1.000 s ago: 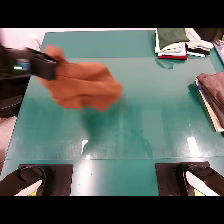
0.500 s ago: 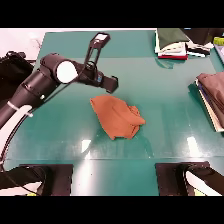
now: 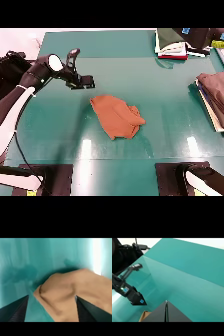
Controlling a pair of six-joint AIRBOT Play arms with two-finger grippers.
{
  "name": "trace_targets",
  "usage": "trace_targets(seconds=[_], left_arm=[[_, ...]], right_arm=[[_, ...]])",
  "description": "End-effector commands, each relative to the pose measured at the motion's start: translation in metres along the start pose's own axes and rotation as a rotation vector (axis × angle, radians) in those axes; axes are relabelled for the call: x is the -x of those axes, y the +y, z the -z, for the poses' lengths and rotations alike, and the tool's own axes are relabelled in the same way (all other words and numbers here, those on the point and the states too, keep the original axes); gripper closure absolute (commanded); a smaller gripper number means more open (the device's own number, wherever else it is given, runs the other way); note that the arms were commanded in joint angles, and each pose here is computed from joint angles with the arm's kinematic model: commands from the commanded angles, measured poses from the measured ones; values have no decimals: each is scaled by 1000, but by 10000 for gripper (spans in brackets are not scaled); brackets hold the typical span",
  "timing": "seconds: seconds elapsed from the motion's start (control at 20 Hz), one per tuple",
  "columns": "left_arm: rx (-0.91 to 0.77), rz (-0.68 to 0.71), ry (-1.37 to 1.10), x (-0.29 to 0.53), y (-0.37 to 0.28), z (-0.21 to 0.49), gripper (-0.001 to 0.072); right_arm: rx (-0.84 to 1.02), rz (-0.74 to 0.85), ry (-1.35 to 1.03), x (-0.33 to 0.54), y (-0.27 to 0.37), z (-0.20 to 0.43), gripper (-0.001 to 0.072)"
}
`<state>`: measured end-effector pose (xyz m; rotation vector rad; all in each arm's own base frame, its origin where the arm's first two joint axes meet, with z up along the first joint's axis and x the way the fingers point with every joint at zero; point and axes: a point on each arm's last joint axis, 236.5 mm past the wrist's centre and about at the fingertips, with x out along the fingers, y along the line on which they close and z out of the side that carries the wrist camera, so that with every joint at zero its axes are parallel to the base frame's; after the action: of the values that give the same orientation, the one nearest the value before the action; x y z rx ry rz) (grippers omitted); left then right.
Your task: Fold the shirts.
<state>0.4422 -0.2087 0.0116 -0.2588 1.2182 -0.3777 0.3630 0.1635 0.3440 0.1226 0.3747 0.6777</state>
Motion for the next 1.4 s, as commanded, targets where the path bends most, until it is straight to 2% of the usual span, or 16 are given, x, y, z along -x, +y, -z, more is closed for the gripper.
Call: trace_targets(seconds=[0.0,0.25,0.4,0.45,0.5,0.55,0.6,0.85,0.9,0.95,1.0,1.2,1.35], left_arm=[[102,46,131,-38,12,31,34],[107,117,150,-50,-3,36,35],[60,106,147,-55,-12,39,36],[47,108,144,-57,-16,40,76],[45,109,145,-57,-17,40,277],[45,109,142,-57,-17,40,519],[43,107,141,-56,-16,38,672],[-30,67,67,-25,-13,15,678],[-48,58,43,-17,-14,9,678],[-55,60,27,-12,-16,5,678],[-59,59,18,-8,-17,4,678],[-61,61,17,-7,-19,4,678],[-61,62,17,-7,-19,4,678]], right_arm=[[1,-7,28,0,1,7,693],[-11,0,69,-5,-3,19,693],[-113,10,131,-15,-15,48,693],[-136,15,154,-19,-21,59,693],[-160,18,181,-23,-25,73,692],[-193,25,210,-26,-31,86,692],[-223,28,255,-27,-35,104,693],[-453,39,549,-19,-58,229,690],[-509,43,599,-17,-59,255,611],[-566,48,650,-15,-60,285,336],[-620,57,686,-14,-59,311,197],[-787,55,732,-21,-40,380,199],[-809,55,731,-30,-26,401,199]])
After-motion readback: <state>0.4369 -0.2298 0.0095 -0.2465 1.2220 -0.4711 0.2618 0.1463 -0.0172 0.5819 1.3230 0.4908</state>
